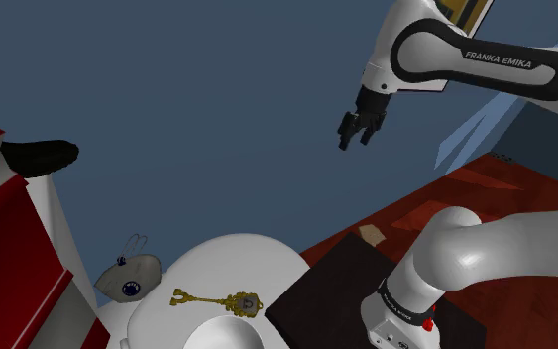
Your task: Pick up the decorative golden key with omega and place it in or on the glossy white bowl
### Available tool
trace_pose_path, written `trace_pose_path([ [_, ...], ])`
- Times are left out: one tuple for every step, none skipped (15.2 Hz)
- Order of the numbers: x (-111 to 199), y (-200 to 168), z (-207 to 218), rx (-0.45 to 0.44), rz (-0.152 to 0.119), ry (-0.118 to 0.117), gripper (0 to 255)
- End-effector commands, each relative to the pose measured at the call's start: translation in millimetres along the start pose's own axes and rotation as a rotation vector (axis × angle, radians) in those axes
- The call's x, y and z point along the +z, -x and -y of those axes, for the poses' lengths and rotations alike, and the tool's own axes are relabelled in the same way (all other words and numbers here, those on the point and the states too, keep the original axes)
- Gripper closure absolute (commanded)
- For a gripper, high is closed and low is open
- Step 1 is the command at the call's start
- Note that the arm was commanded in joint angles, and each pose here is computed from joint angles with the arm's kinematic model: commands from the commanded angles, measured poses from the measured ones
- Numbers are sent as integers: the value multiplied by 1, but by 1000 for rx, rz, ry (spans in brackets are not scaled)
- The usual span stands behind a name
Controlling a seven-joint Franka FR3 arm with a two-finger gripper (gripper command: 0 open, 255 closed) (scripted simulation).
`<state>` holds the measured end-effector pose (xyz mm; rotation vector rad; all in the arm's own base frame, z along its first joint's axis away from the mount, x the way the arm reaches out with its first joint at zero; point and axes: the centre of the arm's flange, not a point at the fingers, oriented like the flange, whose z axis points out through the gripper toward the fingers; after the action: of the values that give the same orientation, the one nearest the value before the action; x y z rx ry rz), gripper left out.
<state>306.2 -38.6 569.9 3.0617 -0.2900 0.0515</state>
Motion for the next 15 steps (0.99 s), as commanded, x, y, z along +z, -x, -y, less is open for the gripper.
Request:
trace_pose_path([
  [0, 0, 0, 0, 0, 0, 0],
  [8, -4, 10, -19, 3, 3, 0],
  [16, -8, 21, -38, 7, 6, 0],
  [24, -12, 31, -57, 10, 9, 0],
  [32, -15, 42, -76, 14, 12, 0],
  [40, -18, 53, -95, 17, 15, 0],
  [48, -21, 63, -114, 20, 18, 0],
  [56, -24, 74, -133, 24, 21, 0],
  [64, -27, 85, -151, 27, 24, 0],
  [72, -29, 95, -170, 30, 27, 0],
  [81, -31, 106, -189, 34, 30, 0],
  [89, -33, 117, -208, 37, 33, 0],
  [97, -34, 128, -227, 41, 36, 0],
  [106, -36, 139, -246, 44, 39, 0],
  [114, -37, 149, -265, 47, 42, 0],
])
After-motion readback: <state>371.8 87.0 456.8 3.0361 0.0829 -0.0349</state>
